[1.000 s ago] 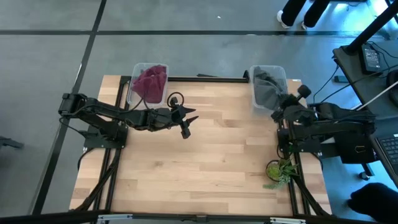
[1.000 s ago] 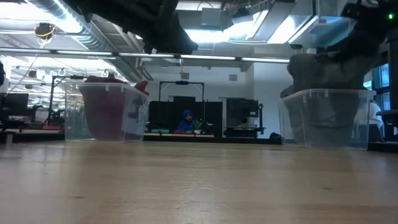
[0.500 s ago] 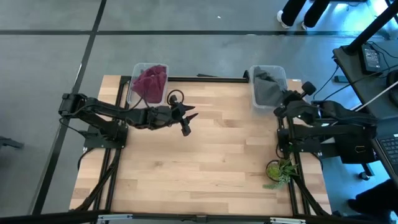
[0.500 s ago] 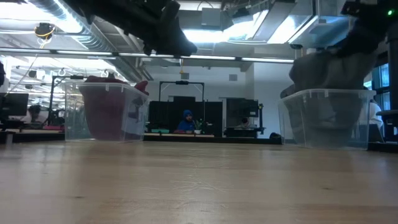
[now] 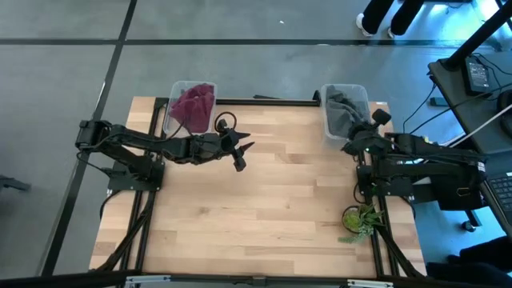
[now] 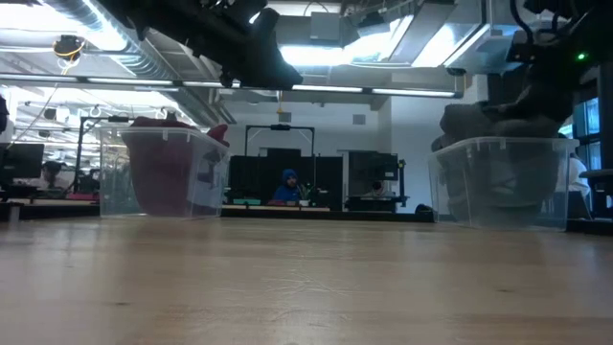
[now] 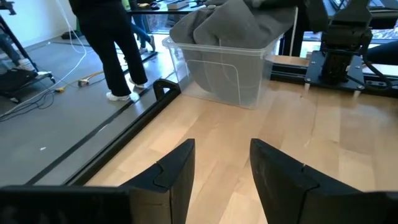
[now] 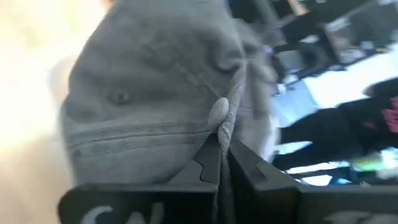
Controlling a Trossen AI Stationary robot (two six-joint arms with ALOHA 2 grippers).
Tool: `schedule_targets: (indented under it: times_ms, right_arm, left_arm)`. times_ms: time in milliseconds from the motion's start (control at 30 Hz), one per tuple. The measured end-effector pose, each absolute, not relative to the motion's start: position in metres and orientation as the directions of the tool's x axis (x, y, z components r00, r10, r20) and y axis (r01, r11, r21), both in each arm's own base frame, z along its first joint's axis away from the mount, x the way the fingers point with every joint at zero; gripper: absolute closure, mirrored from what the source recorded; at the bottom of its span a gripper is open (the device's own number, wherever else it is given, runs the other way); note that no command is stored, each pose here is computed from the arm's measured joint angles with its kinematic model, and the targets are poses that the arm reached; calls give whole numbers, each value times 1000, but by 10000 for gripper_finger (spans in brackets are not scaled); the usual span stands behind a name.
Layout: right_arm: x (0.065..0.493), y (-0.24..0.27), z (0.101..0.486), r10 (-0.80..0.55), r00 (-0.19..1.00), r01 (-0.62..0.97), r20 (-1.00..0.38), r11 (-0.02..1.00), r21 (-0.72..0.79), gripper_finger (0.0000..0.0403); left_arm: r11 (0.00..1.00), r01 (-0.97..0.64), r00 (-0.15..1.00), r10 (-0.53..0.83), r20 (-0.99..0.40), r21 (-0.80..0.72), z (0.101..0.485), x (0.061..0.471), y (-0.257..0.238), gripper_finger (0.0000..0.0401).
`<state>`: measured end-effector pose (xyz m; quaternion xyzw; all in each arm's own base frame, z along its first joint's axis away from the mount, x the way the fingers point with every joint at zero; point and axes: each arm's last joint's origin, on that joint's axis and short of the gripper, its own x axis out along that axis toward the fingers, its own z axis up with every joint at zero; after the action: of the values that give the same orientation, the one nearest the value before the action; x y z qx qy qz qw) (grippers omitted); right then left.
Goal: Pick & Place hat
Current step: Put the gray cap into the right transparent bin
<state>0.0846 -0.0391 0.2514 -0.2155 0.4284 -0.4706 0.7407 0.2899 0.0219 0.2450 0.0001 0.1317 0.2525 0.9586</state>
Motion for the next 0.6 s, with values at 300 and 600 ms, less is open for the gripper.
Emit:
schedule_targets:
  times_ms: [300, 600]
  right_arm:
    - [88, -45, 243, -875, 76, 423, -478, 463, -779, 393]
    - [90, -45, 268, -883, 130, 561, -451, 441, -701, 355]
  left_arm:
    - [871, -487, 836, 487, -252, 67, 245, 290, 23, 249]
    - [871, -487, 836, 487, -252, 67, 245, 290, 23, 250]
